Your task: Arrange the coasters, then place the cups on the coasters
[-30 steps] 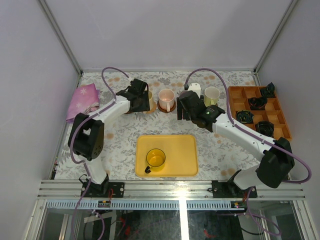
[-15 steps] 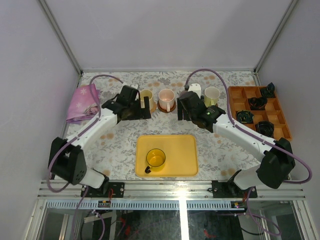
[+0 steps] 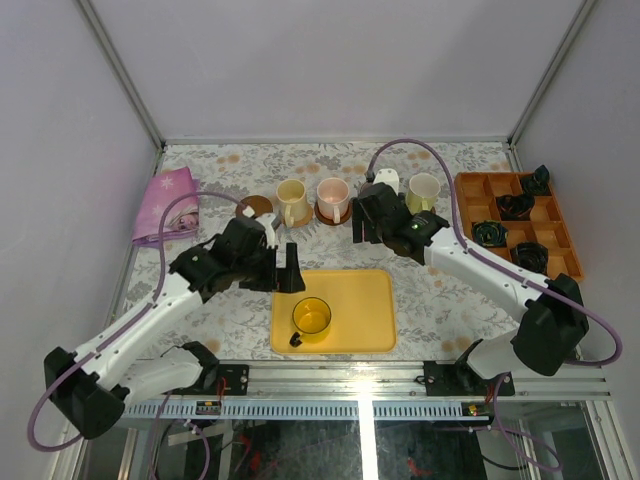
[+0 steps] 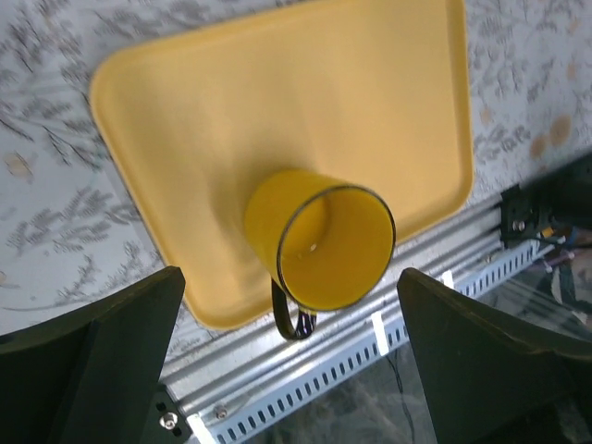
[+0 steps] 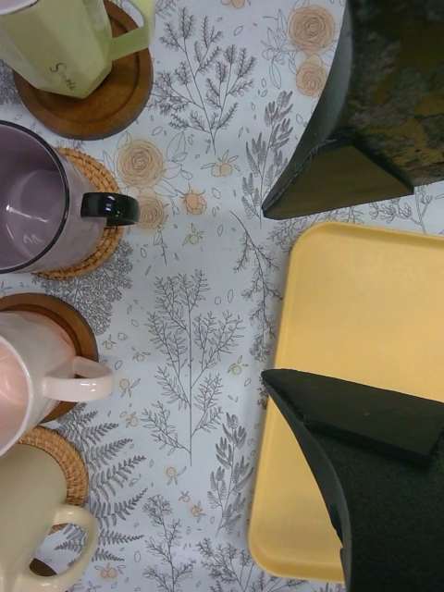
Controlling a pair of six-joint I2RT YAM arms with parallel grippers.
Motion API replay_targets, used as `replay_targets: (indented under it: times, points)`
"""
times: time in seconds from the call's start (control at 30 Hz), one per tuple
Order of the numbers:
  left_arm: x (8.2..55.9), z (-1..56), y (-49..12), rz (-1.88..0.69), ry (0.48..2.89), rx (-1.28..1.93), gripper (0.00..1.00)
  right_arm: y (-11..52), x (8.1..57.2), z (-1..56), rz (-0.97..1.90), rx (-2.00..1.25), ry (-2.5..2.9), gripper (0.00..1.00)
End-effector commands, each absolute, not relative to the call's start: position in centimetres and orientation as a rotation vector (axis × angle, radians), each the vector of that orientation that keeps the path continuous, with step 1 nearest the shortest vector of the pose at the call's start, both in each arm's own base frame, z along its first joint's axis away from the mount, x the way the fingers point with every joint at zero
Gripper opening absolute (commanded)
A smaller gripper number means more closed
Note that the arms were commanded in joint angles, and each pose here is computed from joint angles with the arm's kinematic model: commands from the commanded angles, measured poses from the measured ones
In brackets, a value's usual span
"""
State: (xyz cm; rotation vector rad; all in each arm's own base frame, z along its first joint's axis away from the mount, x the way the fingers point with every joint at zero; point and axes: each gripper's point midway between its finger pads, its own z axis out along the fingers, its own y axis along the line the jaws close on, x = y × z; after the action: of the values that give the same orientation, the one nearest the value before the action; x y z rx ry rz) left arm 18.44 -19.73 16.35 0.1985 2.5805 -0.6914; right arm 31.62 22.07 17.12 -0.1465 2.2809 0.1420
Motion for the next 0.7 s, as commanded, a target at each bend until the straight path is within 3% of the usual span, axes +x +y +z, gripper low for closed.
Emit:
replay_targets:
  times: [0.0,0.33,0.67]
  points:
    - [13.7,15.0,-20.0,-0.792,2.674,0.206,1.00,23.6,31.7,17.4,0.222,-0.150,2.274,0.74]
    - [7.8,12.6,-21.9,-0.758,2.716,0.361,1.00,22.4,30.7,16.1,0.186,-0.132,2.306,0.73]
    - [7.9,8.7,-22.0,-0.468,2.738,0.465,1.00,20.8,29.8,16.6,0.178,-0.088,2.276,0.73]
